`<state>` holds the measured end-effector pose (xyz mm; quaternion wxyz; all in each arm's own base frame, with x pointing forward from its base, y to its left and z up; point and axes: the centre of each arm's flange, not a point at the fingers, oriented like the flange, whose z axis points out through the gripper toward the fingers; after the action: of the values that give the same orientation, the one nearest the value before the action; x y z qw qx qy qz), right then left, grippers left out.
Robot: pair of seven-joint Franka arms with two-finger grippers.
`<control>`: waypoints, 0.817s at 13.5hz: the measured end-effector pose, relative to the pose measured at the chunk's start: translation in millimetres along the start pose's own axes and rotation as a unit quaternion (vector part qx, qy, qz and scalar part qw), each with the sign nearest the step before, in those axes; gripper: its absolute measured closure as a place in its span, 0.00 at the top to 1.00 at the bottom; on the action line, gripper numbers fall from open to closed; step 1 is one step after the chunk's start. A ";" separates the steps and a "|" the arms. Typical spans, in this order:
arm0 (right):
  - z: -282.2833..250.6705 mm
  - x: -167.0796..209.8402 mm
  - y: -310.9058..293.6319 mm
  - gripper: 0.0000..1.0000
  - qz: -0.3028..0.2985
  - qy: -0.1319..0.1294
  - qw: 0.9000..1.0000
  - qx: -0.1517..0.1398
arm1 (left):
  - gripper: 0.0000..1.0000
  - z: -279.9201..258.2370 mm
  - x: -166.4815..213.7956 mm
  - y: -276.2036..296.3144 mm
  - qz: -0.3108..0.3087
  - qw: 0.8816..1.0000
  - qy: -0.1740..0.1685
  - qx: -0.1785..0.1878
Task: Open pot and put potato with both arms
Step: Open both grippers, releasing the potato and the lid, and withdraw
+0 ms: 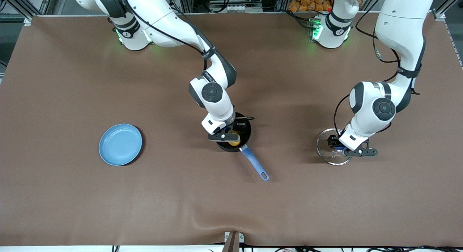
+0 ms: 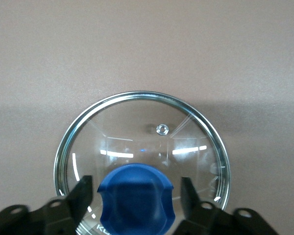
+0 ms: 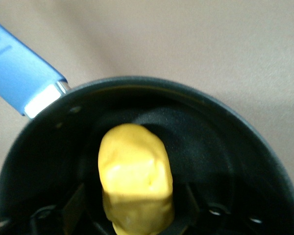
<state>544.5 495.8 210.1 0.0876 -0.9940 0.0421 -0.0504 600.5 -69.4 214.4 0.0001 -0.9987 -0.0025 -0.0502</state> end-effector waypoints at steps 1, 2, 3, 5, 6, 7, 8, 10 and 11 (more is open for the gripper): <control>-2.8 1.8 0.1 1.00 0.000 -0.002 1.000 -0.004 | 0.96 -4.0 1.6 0.1 0.000 1.000 0.004 -0.001; -7.0 4.3 -0.5 1.00 0.000 -0.005 1.000 -0.008 | 1.00 -11.7 4.2 0.6 0.000 1.000 0.009 -0.002; -14.1 7.8 -1.9 1.00 0.000 -0.010 1.000 -0.014 | 1.00 -22.5 7.1 2.0 0.000 1.000 0.011 -0.003; -39.2 17.2 -4.6 1.00 0.001 -0.029 0.999 -0.034 | 1.00 -54.8 15.7 6.8 -0.003 1.000 -0.005 -0.008; -57.1 21.8 -7.3 1.00 0.001 -0.036 0.999 -0.040 | 1.00 -74.8 21.5 8.7 -0.005 1.000 -0.015 -0.010; -77.5 26.0 -9.8 1.00 0.001 -0.041 0.998 -0.043 | 1.00 -94.8 26.9 10.1 -0.005 1.000 -0.021 -0.012; -100.9 31.0 -9.6 1.00 0.003 -0.043 0.998 -0.044 | 1.00 -113.9 31.4 10.9 -0.005 1.000 -0.023 -0.013; -153.5 44.9 5.0 1.00 0.013 -0.053 0.997 -0.053 | 1.00 -149.7 36.6 11.7 -0.010 1.000 -0.017 -0.020; -180.6 55.0 20.7 1.00 0.013 -0.059 0.996 -0.062 | 1.00 -166.4 37.6 12.2 -0.015 0.999 -0.015 -0.028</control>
<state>578.1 439.8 388.4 0.0291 -0.9981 0.0528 0.0122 621.3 -81.5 383.8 -0.0290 -0.9988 -0.0162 -0.0354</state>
